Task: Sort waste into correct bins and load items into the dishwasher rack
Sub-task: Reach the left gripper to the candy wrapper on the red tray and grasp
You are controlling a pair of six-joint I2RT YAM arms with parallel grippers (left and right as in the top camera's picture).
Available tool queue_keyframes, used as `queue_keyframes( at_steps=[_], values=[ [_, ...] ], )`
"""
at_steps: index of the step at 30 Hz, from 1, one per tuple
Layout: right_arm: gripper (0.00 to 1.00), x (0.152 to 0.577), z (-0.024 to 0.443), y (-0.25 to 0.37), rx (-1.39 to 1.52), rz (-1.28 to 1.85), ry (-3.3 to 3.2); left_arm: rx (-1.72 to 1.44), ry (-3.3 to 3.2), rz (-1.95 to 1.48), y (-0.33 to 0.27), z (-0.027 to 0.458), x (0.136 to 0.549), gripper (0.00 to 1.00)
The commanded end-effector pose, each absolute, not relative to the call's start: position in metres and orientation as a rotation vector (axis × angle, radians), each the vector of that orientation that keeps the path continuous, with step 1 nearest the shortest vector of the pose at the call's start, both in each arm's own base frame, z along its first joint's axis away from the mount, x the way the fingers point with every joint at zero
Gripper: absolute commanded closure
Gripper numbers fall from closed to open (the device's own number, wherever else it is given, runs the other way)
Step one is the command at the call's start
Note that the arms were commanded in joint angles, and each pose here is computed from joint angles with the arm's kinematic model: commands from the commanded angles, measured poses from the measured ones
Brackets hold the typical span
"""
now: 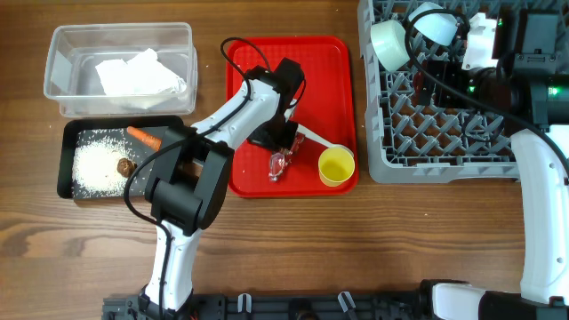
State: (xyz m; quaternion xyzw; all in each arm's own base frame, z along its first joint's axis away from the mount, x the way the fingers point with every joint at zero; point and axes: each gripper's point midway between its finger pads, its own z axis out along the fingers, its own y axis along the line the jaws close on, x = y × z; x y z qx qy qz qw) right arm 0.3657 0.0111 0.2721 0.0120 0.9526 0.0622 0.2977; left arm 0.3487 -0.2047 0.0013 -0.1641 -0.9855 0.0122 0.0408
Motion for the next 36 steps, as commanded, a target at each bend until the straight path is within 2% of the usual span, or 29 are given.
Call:
queue_keyframes(
  at_steps=[1,10,15,16,18,19,21,25,30,36],
  values=[
    [0.00,0.365,0.271,0.008,0.030,0.139,2.535,-0.461,-3.040,0.065,-0.202,0.017,0.357,0.96],
    [0.00,0.365,0.271,0.008,0.031,0.139,2.536,-0.399,-3.297,0.206,-0.190,0.118,0.397,0.96],
    [0.00,0.365,0.271,0.008,0.032,0.139,2.535,-0.346,-3.351,0.227,-0.173,0.141,0.401,0.96],
    [0.00,0.365,0.271,0.008,0.032,0.139,2.535,-0.364,-3.340,0.232,-0.173,0.140,0.399,0.87],
    [0.00,0.365,0.271,0.008,0.032,0.139,2.534,-0.468,-3.281,0.298,-0.182,0.136,0.389,0.44],
    [0.00,0.366,0.271,0.008,0.032,0.140,2.532,-0.539,-3.238,0.356,-0.190,0.134,0.382,0.28],
    [0.00,0.366,0.271,0.008,0.031,0.139,2.531,-0.644,-3.168,0.426,-0.206,0.127,0.369,0.11],
    [0.00,0.366,0.271,0.008,0.032,0.140,2.531,-0.745,-3.089,0.350,-0.220,0.098,0.347,0.01],
    [0.00,0.366,0.271,0.008,0.032,0.140,2.532,-0.648,-3.057,0.311,-0.226,0.059,0.331,0.00],
    [0.00,0.366,0.271,0.008,0.032,0.140,2.532,-0.419,-3.155,0.157,-0.209,0.027,0.341,0.00]
  ],
)
